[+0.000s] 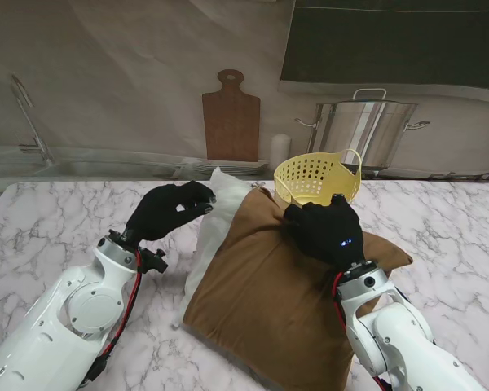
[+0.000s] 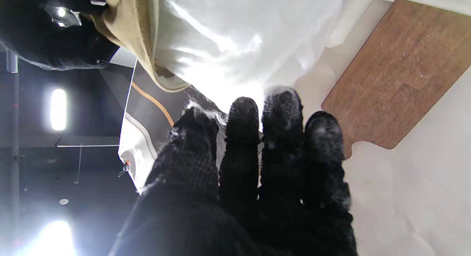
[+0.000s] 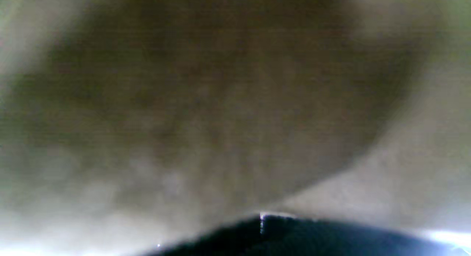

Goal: Remove the pillowcase from the pillow and put it in the laundry basket

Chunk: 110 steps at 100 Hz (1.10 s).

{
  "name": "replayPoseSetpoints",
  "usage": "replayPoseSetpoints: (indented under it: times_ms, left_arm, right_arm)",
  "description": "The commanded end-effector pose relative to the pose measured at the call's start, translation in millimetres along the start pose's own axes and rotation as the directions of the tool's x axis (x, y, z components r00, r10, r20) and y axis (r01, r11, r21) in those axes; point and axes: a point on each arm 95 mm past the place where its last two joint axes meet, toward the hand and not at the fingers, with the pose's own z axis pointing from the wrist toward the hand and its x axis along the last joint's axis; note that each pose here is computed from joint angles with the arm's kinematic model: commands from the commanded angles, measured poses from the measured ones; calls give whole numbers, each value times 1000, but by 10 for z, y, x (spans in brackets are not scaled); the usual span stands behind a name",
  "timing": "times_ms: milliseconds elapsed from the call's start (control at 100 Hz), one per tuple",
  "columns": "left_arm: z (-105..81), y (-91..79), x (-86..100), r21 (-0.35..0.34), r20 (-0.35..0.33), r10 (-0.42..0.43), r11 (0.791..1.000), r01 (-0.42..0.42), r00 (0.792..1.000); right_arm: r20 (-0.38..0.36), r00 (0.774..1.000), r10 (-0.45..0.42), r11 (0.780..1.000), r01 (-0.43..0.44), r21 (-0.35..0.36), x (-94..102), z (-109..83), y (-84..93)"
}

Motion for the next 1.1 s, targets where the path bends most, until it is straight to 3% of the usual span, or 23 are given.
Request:
replayPoseSetpoints:
  times_ms: [0,260,410,820,1090]
  left_arm:
    - [1,50,-16,-28,14,-12,1000,12,1000]
    - [-108,114,-183,-203,38,87,976,-77,996]
    - [-154,224,-214,-276,42,73,959,-59,996]
    - [-220,267,-32,-259,-8,-57,964,53,998]
    - [-278,519,-41,-395,19,-109,912,108,994]
  right_arm:
    - [-8,1000,9,1000,-9,-12,27,26,16]
    - [-35,997,63,998,-64,-7,80,96,-8]
    - [-54,991,126,992,-124,37,166,163,-107]
    - [-43,965,257,953,-246,179,332,287,-505]
    - [-1,961,277,940,-271,207,321,283,-638]
